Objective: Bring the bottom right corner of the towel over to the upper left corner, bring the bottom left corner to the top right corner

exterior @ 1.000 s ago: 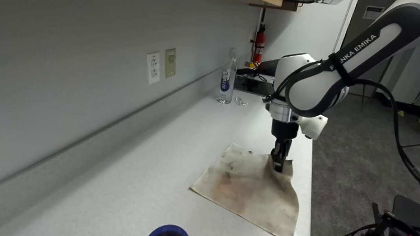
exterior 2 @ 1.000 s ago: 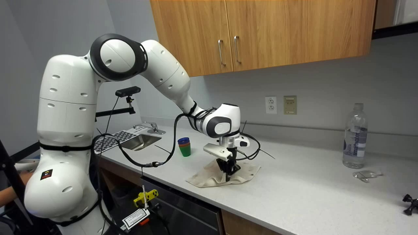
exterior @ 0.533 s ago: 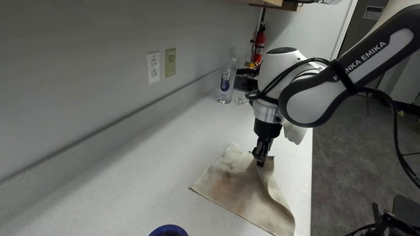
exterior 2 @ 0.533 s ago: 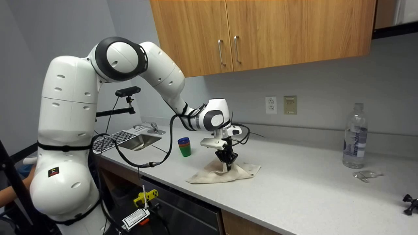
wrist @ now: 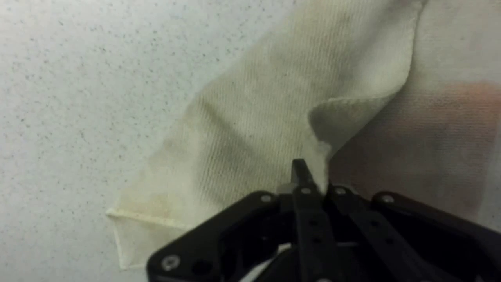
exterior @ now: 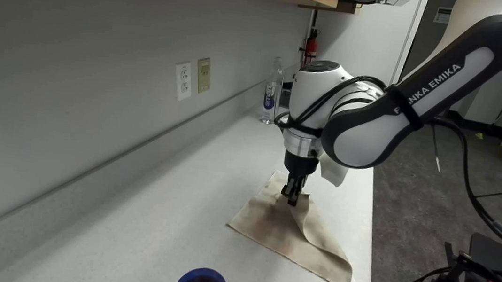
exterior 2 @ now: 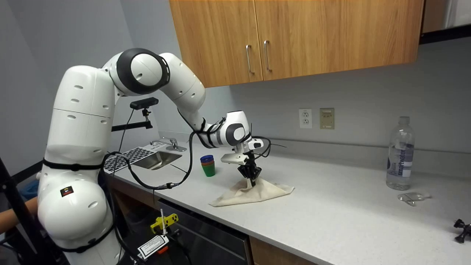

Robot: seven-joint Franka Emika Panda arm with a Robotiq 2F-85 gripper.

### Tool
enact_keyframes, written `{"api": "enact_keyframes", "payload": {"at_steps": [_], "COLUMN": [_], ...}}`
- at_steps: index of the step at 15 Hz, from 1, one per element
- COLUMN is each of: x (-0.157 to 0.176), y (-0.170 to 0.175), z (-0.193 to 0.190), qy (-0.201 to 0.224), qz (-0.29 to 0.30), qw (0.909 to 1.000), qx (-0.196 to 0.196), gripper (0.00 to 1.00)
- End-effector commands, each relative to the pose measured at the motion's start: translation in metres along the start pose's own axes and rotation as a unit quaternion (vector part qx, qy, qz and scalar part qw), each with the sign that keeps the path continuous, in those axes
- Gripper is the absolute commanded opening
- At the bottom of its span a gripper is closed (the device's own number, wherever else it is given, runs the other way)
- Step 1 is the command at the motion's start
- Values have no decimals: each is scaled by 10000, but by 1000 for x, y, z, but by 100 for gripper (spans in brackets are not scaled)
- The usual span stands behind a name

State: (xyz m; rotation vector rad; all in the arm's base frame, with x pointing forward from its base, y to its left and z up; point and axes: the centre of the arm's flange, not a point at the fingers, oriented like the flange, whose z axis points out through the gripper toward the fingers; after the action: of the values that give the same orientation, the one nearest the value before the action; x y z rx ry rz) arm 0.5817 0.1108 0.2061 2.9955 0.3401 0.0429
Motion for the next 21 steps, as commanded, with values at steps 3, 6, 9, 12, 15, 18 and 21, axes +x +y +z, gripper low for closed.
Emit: {"api": "enact_keyframes", "payload": {"at_steps": [3,6,9,12,15,18,21], "x": [25,31,37,41,49,58,64], "y": [-22,-38,-54,-63,-67,-70,-74], "z": [0,-3,-4,-2,-1,-2,-3], "qy": [156,226,284,286,316,362,401], "qz": [-104,-232,-302,-335,-309,-236,-163], "qw": [9998,9995,9991,9989,9989,9987,9985], "qx": [-7,24,80,137,178,268,344], "gripper": [0,0,0,0,0,0,0]}}
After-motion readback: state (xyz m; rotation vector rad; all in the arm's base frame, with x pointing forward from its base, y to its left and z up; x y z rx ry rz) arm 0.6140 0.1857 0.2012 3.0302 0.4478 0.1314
